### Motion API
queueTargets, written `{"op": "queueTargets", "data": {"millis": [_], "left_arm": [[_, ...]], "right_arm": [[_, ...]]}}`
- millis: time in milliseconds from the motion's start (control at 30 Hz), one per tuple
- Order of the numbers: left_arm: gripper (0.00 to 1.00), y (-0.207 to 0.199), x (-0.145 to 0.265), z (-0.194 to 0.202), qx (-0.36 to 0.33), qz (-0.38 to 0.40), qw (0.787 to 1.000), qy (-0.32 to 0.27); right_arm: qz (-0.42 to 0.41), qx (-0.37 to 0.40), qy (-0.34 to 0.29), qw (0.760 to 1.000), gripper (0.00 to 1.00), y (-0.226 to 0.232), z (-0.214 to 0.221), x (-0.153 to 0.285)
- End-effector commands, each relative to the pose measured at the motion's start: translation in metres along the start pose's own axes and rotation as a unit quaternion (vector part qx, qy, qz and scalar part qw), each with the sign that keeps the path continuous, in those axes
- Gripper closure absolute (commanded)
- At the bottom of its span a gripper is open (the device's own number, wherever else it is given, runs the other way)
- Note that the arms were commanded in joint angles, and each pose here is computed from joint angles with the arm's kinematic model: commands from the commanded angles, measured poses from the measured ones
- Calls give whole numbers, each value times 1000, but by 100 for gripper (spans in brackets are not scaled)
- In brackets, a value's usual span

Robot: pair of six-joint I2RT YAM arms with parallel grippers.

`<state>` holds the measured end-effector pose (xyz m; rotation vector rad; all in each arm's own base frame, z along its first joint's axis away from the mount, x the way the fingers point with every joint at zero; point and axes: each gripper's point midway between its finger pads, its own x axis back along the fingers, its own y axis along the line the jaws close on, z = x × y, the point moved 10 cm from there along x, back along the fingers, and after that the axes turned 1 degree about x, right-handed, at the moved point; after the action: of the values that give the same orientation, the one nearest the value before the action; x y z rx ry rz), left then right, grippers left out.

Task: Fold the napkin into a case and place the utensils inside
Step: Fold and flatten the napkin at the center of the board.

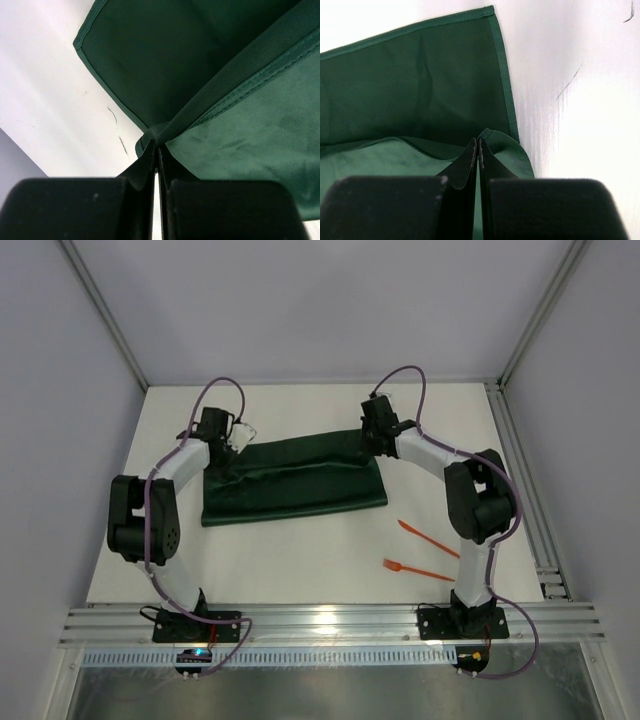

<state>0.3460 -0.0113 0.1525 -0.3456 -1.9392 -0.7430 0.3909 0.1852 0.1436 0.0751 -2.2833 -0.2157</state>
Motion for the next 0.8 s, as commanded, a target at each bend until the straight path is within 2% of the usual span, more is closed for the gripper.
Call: {"op": "queueTargets", "data": {"millis": [0,233,767], "left_arm": [[100,14,1,-14,25,-39,999,-23],[100,25,1,-24,44,-62,997,-34],[100,27,-14,-34,48,-53,997,-33]], "right_arm": [[-2,-24,-42,999,96,7,-25,3],[1,-52,-72,996,96,2,-43,7],[-22,-95,-37,995,96,10,-47,-33]]}}
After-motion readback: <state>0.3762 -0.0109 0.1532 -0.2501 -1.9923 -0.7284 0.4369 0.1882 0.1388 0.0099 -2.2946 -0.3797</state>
